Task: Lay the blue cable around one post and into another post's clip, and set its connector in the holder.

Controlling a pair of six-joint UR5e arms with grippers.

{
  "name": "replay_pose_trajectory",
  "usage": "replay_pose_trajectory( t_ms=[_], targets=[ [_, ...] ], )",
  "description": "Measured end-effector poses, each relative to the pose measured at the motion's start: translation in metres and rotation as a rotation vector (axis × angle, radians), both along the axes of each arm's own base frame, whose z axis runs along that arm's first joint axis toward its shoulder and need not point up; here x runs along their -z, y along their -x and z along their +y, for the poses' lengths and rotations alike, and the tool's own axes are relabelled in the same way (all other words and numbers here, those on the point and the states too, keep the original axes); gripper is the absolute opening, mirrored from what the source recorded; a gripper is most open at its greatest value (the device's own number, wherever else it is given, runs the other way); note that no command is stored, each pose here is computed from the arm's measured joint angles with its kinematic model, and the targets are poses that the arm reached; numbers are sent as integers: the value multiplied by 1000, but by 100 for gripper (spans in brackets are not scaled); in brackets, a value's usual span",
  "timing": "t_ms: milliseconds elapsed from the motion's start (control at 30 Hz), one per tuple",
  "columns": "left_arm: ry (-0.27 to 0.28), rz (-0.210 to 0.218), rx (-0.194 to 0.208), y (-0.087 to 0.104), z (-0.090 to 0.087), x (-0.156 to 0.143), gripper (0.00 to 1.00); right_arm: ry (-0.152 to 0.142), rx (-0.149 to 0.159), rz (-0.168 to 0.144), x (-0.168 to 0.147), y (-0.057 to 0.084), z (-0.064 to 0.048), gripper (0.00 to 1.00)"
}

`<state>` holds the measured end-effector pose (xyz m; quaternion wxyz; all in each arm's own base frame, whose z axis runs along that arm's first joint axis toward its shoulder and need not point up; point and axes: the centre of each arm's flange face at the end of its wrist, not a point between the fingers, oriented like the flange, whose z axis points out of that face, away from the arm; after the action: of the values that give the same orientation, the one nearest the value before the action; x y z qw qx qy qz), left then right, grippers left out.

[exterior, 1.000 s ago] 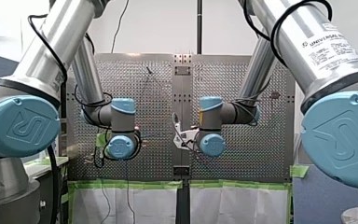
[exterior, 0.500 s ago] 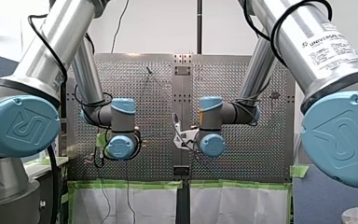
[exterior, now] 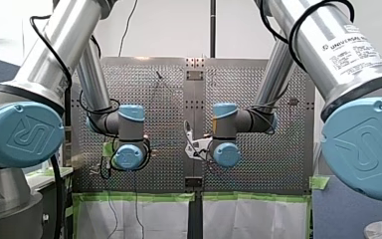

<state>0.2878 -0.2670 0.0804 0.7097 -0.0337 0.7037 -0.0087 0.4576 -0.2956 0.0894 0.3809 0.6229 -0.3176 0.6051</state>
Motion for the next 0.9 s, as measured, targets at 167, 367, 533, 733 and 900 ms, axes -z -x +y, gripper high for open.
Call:
replay_pose_trajectory(
  t_ms=[167,367,533,733,900],
  targets=[
    [0,0,0,0,0,0,100,0,0,0,0,0,0,0],
    [0,0,0,0,0,0,100,0,0,0,0,0,0,0],
    [0,0,0,0,0,0,100,0,0,0,0,0,0,0],
    [1,0,1,0,0,0,100,0,0,0,0,0,0,0],
    [-14,21,23,8,-3,8,100,-1,4,1,0,1,-2,0]
  ],
)
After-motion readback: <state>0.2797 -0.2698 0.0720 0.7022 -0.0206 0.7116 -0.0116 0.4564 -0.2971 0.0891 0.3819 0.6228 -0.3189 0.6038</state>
